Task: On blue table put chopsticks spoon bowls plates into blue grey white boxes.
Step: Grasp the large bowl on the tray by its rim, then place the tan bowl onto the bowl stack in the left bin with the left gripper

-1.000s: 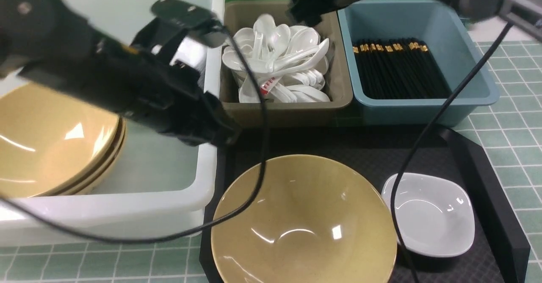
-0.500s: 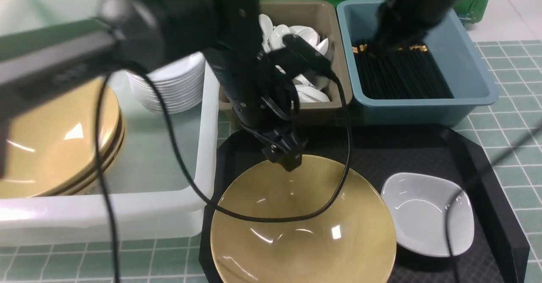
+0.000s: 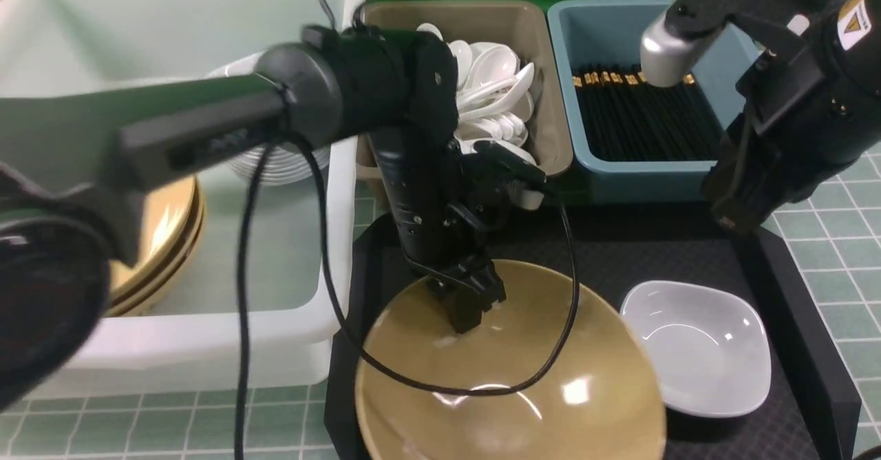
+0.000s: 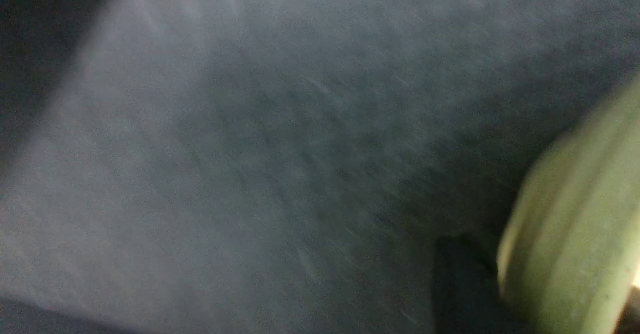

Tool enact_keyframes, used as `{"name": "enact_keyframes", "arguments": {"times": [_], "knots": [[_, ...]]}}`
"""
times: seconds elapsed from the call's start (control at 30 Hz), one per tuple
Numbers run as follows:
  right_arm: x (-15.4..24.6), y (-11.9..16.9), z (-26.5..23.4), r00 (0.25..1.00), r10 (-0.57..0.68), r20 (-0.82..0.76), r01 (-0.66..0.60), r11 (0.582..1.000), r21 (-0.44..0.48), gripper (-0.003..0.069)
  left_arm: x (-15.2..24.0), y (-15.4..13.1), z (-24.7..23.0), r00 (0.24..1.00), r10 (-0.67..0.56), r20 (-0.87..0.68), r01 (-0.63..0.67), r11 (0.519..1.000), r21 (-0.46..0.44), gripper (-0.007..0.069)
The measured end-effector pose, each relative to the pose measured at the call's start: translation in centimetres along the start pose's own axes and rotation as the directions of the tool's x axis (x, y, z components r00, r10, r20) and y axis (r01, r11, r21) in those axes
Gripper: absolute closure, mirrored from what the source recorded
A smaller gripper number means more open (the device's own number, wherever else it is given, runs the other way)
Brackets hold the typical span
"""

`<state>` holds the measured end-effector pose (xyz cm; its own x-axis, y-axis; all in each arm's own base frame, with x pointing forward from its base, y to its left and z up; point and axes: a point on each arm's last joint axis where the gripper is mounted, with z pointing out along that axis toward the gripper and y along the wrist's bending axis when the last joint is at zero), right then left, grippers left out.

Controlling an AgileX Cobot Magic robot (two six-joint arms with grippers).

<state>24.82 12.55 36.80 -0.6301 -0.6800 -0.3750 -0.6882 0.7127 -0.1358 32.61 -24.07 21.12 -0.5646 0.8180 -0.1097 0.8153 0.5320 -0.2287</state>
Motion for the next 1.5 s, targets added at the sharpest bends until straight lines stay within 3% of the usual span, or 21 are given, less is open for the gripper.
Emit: {"name": "enact_keyframes", "arguments": {"times": [0.13,0.2,0.33,0.5,0.63,0.73,0.83,0.87,0.9,1.0,1.17,1.33,1.5], "knots": [[-0.7,1.5,-0.3,0.997,-0.073,0.027,0.074,0.997,-0.024,0.0620,0.6,-1.2,-4.1,0.994,-0.036,0.100,0.042,0.997,-0.064,0.0622],[-1.4,2.8,-1.1,0.990,-0.128,0.063,0.130,0.991,-0.032,0.0619,1.2,-1.9,-6.8,0.985,-0.016,0.169,0.038,0.991,-0.126,0.0622],[-3.2,5.9,-3.5,0.951,-0.243,0.190,0.253,0.967,-0.035,0.0617,3.6,-3.2,-12.6,0.952,-0.031,0.303,0.084,0.984,-0.160,0.0622],[-5.1,8.3,-6.8,0.873,-0.326,0.364,0.350,0.937,0.000,0.0615,9.2,-2.2,-18.8,0.863,-0.184,0.471,0.284,0.947,-0.151,0.0622],[-6.7,10.1,-7.9,0.822,-0.373,0.430,0.409,0.912,0.010,0.0613,17.3,0.9,-21.8,0.692,-0.411,0.594,0.588,0.798,-0.132,0.0622],[-7.8,10.9,-6.7,0.815,-0.405,0.414,0.442,0.897,0.007,0.0612,24.3,3.2,-22.3,0.483,-0.557,0.676,0.802,0.592,-0.085,0.0622],[-8.5,11.4,-5.1,0.817,-0.429,0.385,0.465,0.885,-0.001,0.0612,28.5,4.4,-22.1,0.305,-0.619,0.724,0.902,0.431,-0.011,0.0622],[-8.6,11.4,-4.9,0.819,-0.430,0.380,0.466,0.885,-0.003,0.0612,28.8,4.5,-22.1,0.292,-0.622,0.727,0.908,0.420,-0.005,0.0622],[-8.8,11.5,-4.3,0.822,-0.436,0.367,0.470,0.882,-0.006,0.0612,30.6,5.2,-21.8,0.208,-0.637,0.742,0.938,0.346,0.033,0.0622],[-9.2,11.8,-3.0,0.828,-0.446,0.341,0.479,0.878,-0.015,0.0612,33.2,7.5,-20.6,0.072,-0.656,0.751,0.969,0.223,0.102,0.0622],[-9.4,11.9,-2.7,0.828,-0.450,0.335,0.482,0.876,-0.015,0.0611,33.6,10.7,-18.3,0.036,-0.721,0.692,0.971,0.188,0.145,0.0605],[-9.4,11.8,-2.7,0.827,-0.453,0.334,0.484,0.875,-0.012,0.0611,33.8,13.0,-16.4,0.019,-0.764,0.645,0.971,0.168,0.170,0.0538],[-9.2,11.7,-2.7,0.826,-0.469,0.313,0.493,0.870,0.002,0.0610,34.2,15.1,-13.8,0.052,-0.828,0.558,0.975,0.162,0.150,0.0298]]}}
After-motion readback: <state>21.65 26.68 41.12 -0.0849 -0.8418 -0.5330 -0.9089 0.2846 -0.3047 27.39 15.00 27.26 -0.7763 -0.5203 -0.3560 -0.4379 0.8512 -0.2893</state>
